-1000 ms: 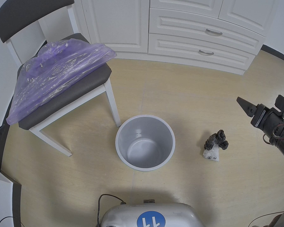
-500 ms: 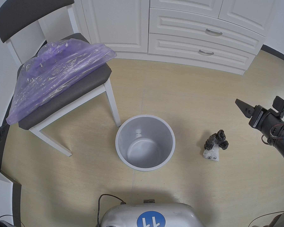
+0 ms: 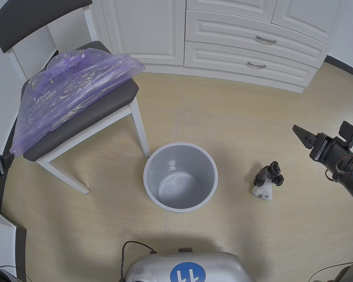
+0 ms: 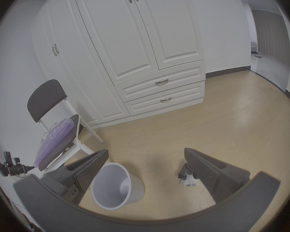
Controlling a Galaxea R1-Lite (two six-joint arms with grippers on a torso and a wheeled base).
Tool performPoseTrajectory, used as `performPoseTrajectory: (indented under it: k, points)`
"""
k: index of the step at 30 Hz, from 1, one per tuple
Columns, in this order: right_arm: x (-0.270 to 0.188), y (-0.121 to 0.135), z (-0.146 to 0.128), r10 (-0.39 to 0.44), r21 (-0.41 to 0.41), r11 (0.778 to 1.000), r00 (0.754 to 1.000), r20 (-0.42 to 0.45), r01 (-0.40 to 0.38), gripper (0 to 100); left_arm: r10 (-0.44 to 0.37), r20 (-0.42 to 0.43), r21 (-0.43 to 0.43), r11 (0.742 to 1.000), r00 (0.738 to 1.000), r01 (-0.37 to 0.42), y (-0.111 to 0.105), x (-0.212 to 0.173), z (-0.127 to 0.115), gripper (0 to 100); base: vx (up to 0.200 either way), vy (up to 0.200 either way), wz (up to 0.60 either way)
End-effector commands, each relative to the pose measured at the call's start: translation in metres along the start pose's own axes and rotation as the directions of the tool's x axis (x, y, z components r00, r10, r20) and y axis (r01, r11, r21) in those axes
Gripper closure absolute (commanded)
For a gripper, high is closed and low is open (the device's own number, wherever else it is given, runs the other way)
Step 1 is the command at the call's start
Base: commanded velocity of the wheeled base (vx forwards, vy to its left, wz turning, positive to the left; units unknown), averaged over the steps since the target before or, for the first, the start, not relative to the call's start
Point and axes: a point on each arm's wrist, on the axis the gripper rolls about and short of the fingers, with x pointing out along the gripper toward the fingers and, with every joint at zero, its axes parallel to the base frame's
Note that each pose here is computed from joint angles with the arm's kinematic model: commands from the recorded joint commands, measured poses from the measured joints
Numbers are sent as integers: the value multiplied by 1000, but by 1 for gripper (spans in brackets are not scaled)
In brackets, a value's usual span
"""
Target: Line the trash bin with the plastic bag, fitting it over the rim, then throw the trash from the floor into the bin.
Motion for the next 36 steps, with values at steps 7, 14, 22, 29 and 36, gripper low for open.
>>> performPoseTrajectory:
  k: [7, 14, 22, 29, 36]
  points:
    - [-3, 1, 5, 6, 7, 1000, 1000, 21, -6, 0, -48, 57, -38, 998, 997, 50, -11, 23, -2, 0, 0, 0, 0]
    - [-6, -2, 10, -1, 11, 1000, 999, 42, 1, 0, -44, 183, -60, 997, 982, 56, -11, 33, 6, 0, 0, 0, 0]
    - [-5, 1, 3, 3, 8, 1000, 1000, 19, -4, 0, -44, 235, -82, 994, 971, 65, -11, 33, 11, 0, 0, 0, 0]
    - [-5, 1, 4, 7, 10, 1000, 1000, 21, -7, 0, -45, 225, -84, 994, 973, 65, -10, 42, 5, 0, 0, 0, 0]
    - [-6, 1, 4, 8, 7, 1000, 1000, 22, -8, 0, -47, 204, -84, 994, 978, 65, -9, 51, -2, 0, 0, 0, 0]
